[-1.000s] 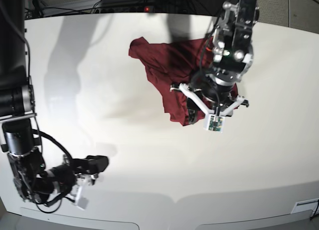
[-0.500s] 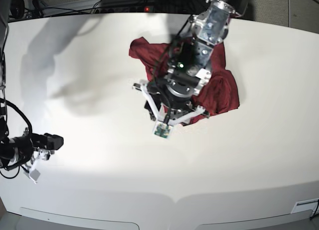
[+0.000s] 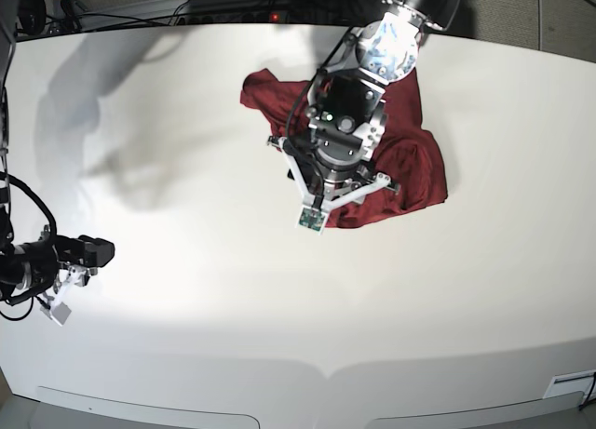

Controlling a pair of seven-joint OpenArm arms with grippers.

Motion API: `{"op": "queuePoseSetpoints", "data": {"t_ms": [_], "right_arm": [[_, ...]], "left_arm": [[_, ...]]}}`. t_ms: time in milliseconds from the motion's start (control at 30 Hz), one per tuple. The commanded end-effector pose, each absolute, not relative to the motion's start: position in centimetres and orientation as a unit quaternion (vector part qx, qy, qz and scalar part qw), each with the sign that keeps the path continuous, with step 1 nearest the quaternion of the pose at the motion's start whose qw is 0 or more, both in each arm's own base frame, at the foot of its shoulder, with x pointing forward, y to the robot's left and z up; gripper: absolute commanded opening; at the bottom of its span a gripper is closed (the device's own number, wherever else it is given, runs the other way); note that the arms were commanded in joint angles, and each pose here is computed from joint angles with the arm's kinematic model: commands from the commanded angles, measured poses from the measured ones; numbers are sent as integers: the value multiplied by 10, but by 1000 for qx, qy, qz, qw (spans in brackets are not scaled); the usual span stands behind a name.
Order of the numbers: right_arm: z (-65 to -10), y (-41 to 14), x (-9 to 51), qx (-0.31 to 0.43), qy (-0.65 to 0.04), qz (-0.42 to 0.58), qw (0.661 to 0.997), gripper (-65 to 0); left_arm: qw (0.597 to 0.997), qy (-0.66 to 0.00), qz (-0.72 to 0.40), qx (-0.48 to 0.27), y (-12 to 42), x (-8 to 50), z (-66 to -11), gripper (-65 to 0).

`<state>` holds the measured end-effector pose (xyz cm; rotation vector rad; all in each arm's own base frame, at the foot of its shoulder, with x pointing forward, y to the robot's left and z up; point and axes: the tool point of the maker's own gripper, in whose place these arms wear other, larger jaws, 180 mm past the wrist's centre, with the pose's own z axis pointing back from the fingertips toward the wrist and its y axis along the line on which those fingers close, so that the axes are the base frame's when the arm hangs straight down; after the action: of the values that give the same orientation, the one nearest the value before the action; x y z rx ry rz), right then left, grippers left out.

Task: Fold the T-shirt properly
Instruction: 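Press the folded bundle with the left gripper and drag it aside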

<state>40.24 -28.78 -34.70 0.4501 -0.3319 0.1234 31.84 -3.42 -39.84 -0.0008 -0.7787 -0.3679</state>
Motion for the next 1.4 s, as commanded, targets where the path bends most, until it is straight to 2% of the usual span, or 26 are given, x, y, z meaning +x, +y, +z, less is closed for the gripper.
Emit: {"op": "queuePoseSetpoints", "data": {"t_ms": [0,67,133,300,433,567,700,933,1100,1367], "right_arm": [[-325,-293,419,222,-201,61,952,-406],[-324,-293,422,222,-208,59,951,-406],[-323,-293,422,222,-210,59,950,-406],[-323,-293,423,223,-213,58,950,-406],[-322,-293,425,223,-219,57,948,-406],[-322,-293,425,223,-219,57,948,-406],[-322,-293,425,223,-219,57,948,-406],[-322,-293,425,223,-219,57,948,-406],[-322,-293,425,223,-218,57,948,-406],[-322,-293,425,223,-219,57,948,-406]], "left_arm": [[897,-407,-170,-2,-39,331,-381,-442],[898,-411,-160,2,-36,333,-379,-520],[898,-411,-159,2,-36,333,-379,-650],[892,-426,-153,-3,-37,335,-367,-650],[873,-472,-119,-20,-32,334,-326,-650],[856,-507,-94,-27,-17,311,-295,-650],[864,-495,-92,-16,3,277,-303,-650],[879,-472,-35,51,57,228,-339,-650],[881,-453,-23,135,99,198,-349,-650],[868,-443,-11,224,147,190,-348,-650]]}}
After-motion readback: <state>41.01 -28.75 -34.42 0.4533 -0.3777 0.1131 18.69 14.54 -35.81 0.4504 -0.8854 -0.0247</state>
